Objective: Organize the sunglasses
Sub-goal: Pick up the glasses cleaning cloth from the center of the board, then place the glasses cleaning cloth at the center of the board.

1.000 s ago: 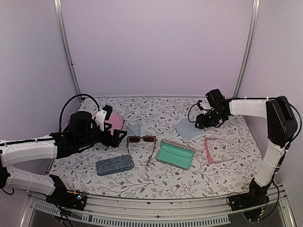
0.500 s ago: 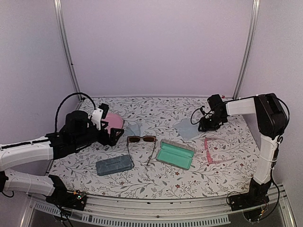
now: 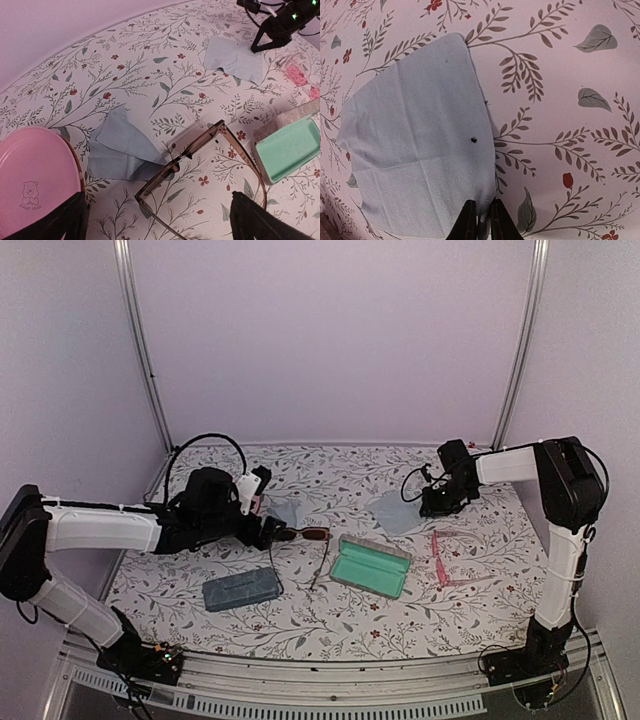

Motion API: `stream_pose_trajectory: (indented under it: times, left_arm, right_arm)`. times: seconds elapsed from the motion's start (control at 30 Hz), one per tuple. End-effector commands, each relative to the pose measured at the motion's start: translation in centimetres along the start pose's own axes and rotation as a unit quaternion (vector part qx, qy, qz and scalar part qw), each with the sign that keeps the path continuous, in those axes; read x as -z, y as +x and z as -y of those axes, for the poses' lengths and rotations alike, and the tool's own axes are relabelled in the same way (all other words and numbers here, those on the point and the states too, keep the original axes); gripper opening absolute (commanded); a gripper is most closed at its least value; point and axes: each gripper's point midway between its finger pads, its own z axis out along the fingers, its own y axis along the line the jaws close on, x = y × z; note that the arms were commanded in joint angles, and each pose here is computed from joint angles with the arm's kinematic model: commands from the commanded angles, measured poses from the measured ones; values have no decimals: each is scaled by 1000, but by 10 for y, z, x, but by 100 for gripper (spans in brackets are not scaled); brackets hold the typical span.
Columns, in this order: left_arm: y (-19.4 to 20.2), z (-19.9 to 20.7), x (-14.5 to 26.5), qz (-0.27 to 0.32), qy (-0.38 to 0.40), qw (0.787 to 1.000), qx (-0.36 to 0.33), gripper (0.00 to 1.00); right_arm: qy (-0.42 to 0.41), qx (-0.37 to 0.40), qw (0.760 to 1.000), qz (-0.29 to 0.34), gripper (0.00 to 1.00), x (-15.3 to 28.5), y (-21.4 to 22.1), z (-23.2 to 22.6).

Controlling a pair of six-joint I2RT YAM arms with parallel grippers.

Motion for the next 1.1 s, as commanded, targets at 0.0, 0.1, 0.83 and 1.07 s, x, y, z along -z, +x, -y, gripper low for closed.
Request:
stream_pose_trajectory:
  times: [0.0, 0.1, 0.83, 1.07]
  left_arm:
    - [-11, 1, -12, 15, 13, 1000, -5, 99]
    - [-12, 3, -14, 16, 17, 1000, -4, 99]
    - [-49, -65, 49, 67, -91, 990, 79, 99]
    - [-45, -78, 76, 88, -110, 984, 108, 99]
  right_arm:
    - [1, -8, 1000, -20, 10, 0, 12, -3]
    - [-1, 4, 1000, -2, 5, 9, -1, -6]
    - [-169, 377, 902, 125, 0, 190, 0, -320]
    - [-275, 435, 856, 46, 1, 206, 114, -363]
